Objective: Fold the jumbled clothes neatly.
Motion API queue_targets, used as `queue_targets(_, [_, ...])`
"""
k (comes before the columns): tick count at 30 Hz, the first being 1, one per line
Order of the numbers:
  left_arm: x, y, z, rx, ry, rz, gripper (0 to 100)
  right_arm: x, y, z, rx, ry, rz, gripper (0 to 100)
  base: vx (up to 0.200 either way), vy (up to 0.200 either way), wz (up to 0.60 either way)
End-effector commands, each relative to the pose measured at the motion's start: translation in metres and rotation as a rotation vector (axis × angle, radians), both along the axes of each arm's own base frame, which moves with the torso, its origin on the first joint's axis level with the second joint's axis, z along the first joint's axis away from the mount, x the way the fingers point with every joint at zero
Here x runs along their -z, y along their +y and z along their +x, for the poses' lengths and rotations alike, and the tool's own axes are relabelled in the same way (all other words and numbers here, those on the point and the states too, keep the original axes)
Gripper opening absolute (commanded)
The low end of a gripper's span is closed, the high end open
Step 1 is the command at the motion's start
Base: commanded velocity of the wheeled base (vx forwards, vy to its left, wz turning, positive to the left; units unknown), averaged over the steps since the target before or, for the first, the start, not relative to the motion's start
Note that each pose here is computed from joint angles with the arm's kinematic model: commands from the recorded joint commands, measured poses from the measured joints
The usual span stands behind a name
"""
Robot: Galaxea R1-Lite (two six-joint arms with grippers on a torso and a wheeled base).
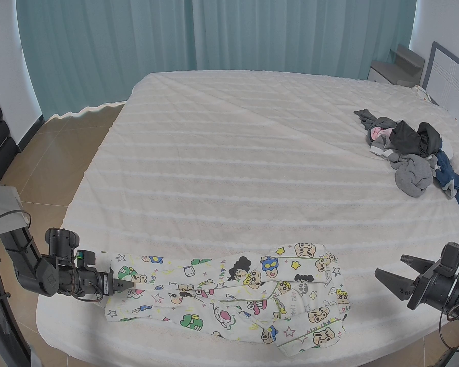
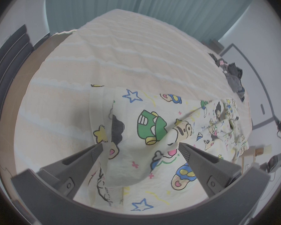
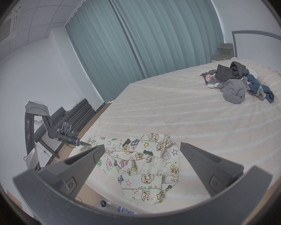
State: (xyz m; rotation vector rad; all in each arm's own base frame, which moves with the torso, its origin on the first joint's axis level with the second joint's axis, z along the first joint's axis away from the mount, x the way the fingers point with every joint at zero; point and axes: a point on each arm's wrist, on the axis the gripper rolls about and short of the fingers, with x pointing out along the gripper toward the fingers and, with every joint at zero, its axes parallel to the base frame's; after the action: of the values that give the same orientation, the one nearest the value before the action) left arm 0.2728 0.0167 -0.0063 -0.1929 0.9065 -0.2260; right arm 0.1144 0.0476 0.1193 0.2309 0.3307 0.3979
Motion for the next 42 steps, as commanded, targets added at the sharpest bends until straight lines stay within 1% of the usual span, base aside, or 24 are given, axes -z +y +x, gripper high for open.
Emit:
queue_targets(1, [-0.007, 0.003, 0.014, 0.024, -0.033, 0.084, 100, 0.004, -0.001, -0.003, -0.003, 0.017, -0.006, 100, 0.000, 0.000, 0.00])
queue_targets(6, [-0.007, 0.003, 0.023, 0.028, -0.034, 0.095, 100, 0.005, -0.001, -0.003, -0.004, 0.021, -0.007, 100, 0.000, 0.000, 0.00])
queue_targets(21, [0.014, -0.008, 0.022, 0.078, 0.060, 0.081, 100, 0.009, -0.001, -0.004, -0.006, 0.059, -0.020, 100, 0.000, 0.000, 0.00])
queue_targets(31, [0.017, -0.017, 0.022, 0.109, 0.068, 0.075, 100, 0.009, -0.001, -0.003, -0.007, 0.065, -0.021, 100, 0.000, 0.000, 0.00])
queue_targets(32, [0.017, -0.018, 0.021, 0.112, 0.068, 0.075, 0, 0.009, -0.001, -0.003, -0.006, 0.065, -0.021, 100, 0.000, 0.000, 0.00])
queue_targets(37, [0.016, -0.021, 0.020, 0.122, 0.068, 0.075, 0, 0.009, -0.001, -0.003, -0.006, 0.065, -0.021, 100, 0.000, 0.000, 0.00])
queue_targets(42, [0.012, -0.021, 0.011, 0.120, 0.078, 0.073, 0, 0.009, -0.001, -0.003, -0.005, 0.067, -0.020, 100, 0.000, 0.000, 0.00])
